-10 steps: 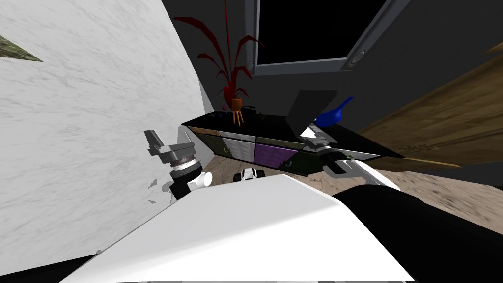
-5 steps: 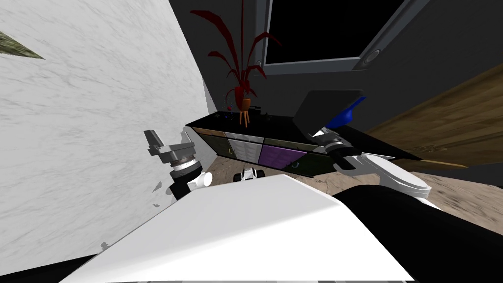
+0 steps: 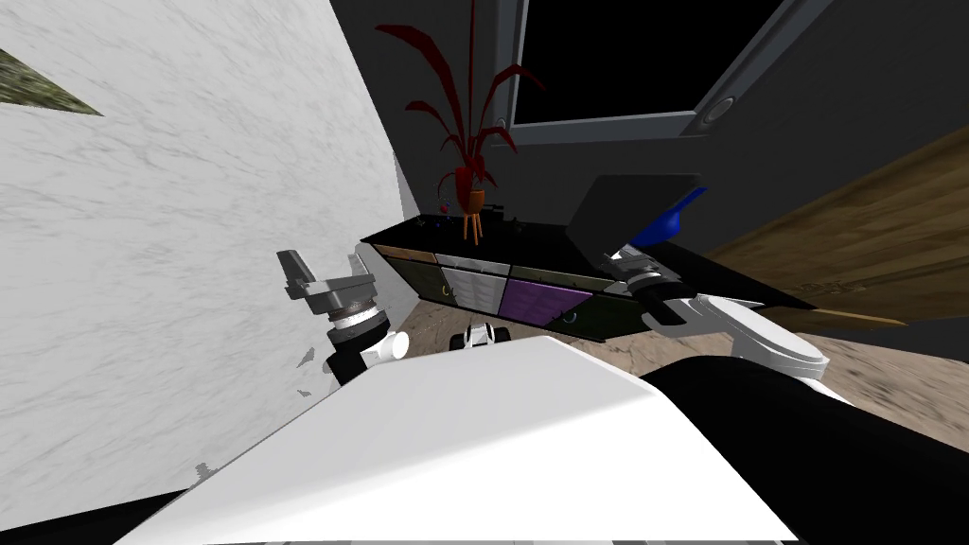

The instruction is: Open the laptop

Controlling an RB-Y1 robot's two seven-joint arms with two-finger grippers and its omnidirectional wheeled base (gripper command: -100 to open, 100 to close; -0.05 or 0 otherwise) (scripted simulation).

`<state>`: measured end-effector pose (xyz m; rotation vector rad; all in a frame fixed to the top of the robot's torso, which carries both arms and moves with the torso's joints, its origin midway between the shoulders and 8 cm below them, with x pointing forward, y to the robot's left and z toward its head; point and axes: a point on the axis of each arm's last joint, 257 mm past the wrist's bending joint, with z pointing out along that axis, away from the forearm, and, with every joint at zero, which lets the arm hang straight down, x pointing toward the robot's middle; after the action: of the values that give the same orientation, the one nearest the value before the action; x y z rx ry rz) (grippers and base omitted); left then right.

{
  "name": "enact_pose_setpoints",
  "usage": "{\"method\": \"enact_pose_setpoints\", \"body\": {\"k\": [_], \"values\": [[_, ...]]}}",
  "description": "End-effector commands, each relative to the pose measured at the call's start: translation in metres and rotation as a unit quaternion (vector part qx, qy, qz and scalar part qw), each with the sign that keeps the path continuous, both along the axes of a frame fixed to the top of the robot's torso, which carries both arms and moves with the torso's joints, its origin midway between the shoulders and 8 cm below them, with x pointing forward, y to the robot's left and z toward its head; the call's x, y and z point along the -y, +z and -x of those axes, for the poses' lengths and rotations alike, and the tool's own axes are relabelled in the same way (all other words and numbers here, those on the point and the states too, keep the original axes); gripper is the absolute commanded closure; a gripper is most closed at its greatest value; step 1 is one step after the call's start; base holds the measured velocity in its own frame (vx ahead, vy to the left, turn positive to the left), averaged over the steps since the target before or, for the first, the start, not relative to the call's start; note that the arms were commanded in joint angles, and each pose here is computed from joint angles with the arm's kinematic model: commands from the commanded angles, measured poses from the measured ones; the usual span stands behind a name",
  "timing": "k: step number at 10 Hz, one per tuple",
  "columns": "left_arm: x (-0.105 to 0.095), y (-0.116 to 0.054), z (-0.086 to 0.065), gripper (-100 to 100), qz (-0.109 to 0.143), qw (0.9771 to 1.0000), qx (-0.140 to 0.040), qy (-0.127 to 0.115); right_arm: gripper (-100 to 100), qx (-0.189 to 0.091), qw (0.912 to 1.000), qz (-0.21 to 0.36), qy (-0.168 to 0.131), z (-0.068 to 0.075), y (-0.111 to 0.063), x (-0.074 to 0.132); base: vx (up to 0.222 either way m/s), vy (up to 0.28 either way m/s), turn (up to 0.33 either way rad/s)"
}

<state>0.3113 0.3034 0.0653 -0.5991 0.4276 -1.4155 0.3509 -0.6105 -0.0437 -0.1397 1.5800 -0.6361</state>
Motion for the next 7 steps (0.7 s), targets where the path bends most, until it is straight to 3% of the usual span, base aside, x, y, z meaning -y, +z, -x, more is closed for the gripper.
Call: {"method": "enact_pose_setpoints", "body": {"k": [1, 6, 7], "values": [[0.0000, 0.0000, 0.0000, 0, 0.000, 1.0000, 0.000, 0.000, 100, 0.019, 0.9986, -0.049, -0.004, -0.0017, 0.0021, 0.0061, -0.034, -0.022, 0.015], [0.0000, 0.0000, 0.0000, 0, 0.000, 1.0000, 0.000, 0.000, 100, 0.054, 0.9889, -0.138, -0.008, -0.0056, 0.0065, 0.0149, -0.029, -0.017, 0.018], [0.0000, 0.0000, 0.0000, 0, 0.000, 1.0000, 0.000, 0.000, 100, 0.049, 0.9908, -0.126, -0.007, -0.0047, 0.0056, 0.0136, -0.012, -0.008, 0.005]]}}
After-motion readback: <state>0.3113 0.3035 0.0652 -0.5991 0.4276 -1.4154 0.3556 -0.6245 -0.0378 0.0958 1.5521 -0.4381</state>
